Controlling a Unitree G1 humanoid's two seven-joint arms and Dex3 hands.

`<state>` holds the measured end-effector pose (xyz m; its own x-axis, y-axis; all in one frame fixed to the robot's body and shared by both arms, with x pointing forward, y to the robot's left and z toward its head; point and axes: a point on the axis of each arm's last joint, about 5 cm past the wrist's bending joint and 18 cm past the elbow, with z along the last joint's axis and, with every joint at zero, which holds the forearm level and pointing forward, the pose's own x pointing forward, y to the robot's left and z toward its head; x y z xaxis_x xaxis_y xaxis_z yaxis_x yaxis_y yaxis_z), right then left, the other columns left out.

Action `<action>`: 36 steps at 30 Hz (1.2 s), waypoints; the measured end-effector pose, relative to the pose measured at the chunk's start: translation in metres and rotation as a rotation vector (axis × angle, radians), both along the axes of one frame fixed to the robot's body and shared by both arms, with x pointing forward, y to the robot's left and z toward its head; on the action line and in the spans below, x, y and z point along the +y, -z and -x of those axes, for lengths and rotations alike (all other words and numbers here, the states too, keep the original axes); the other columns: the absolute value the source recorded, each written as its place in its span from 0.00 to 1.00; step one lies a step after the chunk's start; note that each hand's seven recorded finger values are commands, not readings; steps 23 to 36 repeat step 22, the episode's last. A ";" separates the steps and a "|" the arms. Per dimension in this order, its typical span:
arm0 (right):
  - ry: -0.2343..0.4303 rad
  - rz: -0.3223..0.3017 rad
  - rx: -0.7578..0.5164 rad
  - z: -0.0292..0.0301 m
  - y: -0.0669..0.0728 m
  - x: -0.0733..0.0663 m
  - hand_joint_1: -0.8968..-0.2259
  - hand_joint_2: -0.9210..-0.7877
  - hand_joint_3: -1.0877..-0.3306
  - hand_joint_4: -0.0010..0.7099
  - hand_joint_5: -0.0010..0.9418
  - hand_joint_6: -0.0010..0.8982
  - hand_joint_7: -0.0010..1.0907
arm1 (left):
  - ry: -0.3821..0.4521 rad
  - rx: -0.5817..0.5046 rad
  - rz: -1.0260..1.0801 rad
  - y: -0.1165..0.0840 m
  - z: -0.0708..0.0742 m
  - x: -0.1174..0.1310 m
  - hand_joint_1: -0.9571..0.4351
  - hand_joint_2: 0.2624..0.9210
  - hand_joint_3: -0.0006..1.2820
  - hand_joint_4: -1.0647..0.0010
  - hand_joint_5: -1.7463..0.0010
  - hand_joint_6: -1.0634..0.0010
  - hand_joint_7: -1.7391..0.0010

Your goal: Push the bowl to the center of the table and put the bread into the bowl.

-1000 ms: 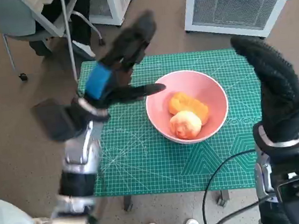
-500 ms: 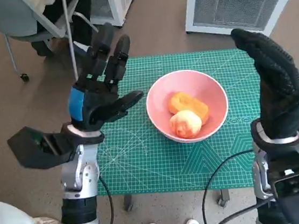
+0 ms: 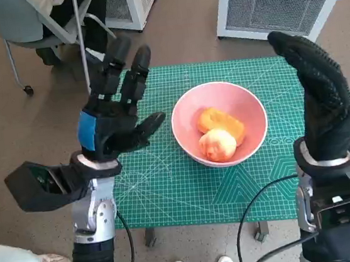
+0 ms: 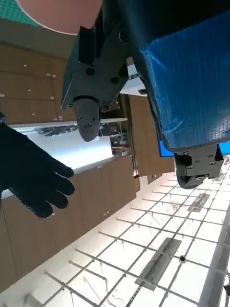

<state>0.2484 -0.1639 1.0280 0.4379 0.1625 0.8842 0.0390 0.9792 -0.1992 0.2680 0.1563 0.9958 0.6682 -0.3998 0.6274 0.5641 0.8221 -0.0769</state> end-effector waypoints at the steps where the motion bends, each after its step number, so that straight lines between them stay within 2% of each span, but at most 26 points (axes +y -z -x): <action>1: 0.001 0.000 0.000 0.0000 0.000 0.000 0.75 0.00 0.76 0.60 0.00 0.14 0.68 | 0.001 0.001 0.001 0.000 0.000 0.000 0.68 0.69 0.44 0.89 0.98 1.00 0.71; 10: 0.006 -0.002 -0.001 0.0000 0.000 -0.001 0.75 0.00 0.76 0.60 0.00 0.14 0.67 | 0.001 -0.002 0.006 0.000 0.000 -0.001 0.63 0.72 0.46 0.88 0.98 1.00 0.71; 19: 0.009 -0.002 -0.002 0.0001 0.000 -0.002 0.75 0.00 0.76 0.60 0.00 0.14 0.67 | -0.030 -0.050 -0.007 -0.001 0.003 -0.005 0.50 0.85 0.44 0.87 0.97 1.00 0.70; 36: 0.011 0.000 -0.002 0.0001 -0.001 -0.003 0.75 0.00 0.76 0.60 0.00 0.14 0.67 | -0.044 -0.073 -0.018 -0.001 0.004 -0.005 0.48 0.87 0.43 0.88 0.97 1.00 0.69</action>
